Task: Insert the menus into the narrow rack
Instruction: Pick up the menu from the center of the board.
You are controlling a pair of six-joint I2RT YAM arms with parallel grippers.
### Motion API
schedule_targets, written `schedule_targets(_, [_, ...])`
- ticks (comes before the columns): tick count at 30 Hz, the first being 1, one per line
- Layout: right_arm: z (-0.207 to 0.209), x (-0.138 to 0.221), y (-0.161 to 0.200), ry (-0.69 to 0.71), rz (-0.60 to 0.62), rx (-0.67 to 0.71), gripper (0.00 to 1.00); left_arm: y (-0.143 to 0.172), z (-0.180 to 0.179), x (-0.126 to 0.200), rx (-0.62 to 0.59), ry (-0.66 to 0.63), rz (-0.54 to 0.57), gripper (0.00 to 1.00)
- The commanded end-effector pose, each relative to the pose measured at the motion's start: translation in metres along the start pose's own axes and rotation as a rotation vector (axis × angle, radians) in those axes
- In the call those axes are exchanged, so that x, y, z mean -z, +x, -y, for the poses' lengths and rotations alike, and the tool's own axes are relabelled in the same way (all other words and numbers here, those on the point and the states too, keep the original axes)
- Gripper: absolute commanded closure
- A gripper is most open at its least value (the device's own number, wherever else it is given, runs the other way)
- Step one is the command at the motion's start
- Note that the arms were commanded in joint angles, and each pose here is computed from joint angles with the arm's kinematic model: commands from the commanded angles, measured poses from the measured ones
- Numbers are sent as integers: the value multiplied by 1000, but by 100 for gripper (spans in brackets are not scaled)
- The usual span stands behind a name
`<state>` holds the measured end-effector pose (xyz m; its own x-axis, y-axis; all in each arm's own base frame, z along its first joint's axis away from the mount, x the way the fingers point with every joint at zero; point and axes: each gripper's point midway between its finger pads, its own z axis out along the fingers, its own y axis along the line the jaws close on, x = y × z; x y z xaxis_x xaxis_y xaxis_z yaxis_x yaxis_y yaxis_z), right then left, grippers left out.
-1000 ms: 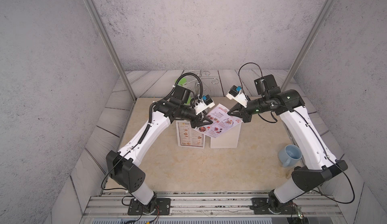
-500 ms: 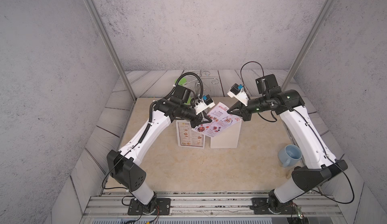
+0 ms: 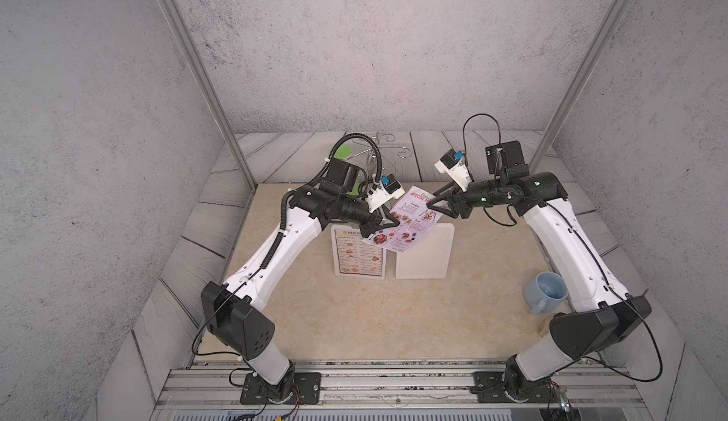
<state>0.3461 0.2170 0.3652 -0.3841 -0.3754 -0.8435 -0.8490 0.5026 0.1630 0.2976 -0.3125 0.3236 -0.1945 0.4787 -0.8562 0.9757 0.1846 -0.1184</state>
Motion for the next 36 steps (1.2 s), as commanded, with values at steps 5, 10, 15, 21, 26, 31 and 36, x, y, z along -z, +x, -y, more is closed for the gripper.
schedule_targets(5, [37, 61, -44, 124, 234, -128, 24, -27, -4, 14, -27, -37, 55, 100])
schedule_targets(10, [48, 74, -45, 148, 257, -220, 17, -47, -7, 25, -9, -69, 67, 100])
schedule_targets(15, [42, 69, -28, 139, 303, -178, 17, -58, -15, 27, -20, -114, 128, 100])
schedule_targets(21, [39, 56, -3, 111, 306, -125, 16, -64, -27, 30, -20, -177, 173, 100])
schedule_targets(26, [46, 48, 14, 136, 268, -145, 17, -79, -43, 41, 44, -191, 227, 100])
schedule_targets(31, [46, 40, 19, 100, 283, -127, 17, -85, -49, 38, 75, -132, 249, 100])
schedule_targets(36, [46, 35, 7, 32, 318, -107, 17, -87, -52, 31, 85, -55, 253, 100])
